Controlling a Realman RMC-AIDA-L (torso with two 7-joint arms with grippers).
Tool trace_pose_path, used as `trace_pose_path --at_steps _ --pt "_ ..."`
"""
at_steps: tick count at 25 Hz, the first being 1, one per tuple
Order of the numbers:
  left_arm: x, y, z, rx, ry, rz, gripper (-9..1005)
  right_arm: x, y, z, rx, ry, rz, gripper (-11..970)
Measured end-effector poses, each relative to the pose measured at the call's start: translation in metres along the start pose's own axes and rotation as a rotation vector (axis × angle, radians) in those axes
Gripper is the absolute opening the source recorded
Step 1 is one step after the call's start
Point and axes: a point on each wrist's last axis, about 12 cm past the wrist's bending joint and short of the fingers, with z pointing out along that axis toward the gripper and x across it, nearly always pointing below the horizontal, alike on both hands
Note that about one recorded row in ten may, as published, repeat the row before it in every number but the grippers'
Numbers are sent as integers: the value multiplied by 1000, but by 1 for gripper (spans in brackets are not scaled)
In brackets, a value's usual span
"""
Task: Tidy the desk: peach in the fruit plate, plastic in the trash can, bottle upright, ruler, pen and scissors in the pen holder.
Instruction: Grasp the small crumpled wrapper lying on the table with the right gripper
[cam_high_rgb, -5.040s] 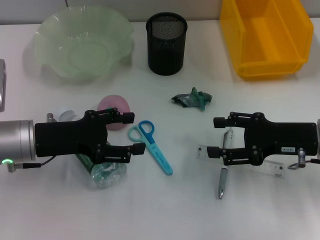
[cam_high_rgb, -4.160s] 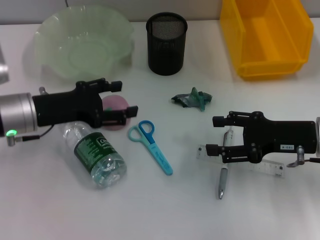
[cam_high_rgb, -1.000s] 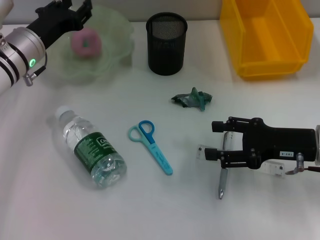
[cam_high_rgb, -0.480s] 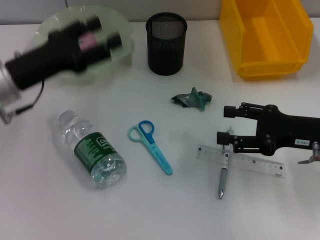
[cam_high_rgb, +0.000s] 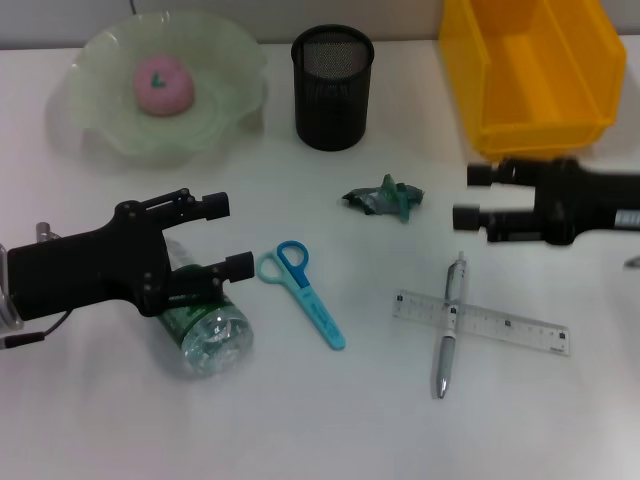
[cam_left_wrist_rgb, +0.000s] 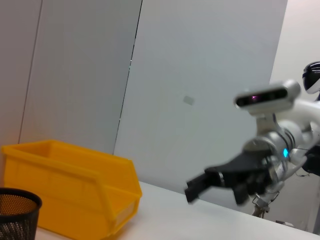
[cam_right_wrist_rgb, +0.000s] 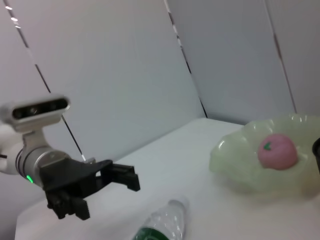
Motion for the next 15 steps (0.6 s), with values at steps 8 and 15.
trace_pose_path --at_steps 8,15 --pt "4 -4 6 10 -8 6 812 -100 -18 26 58 363 -39 813" --pt "6 -5 6 13 -3 -4 813 -125 -30 83 183 645 -180 813"
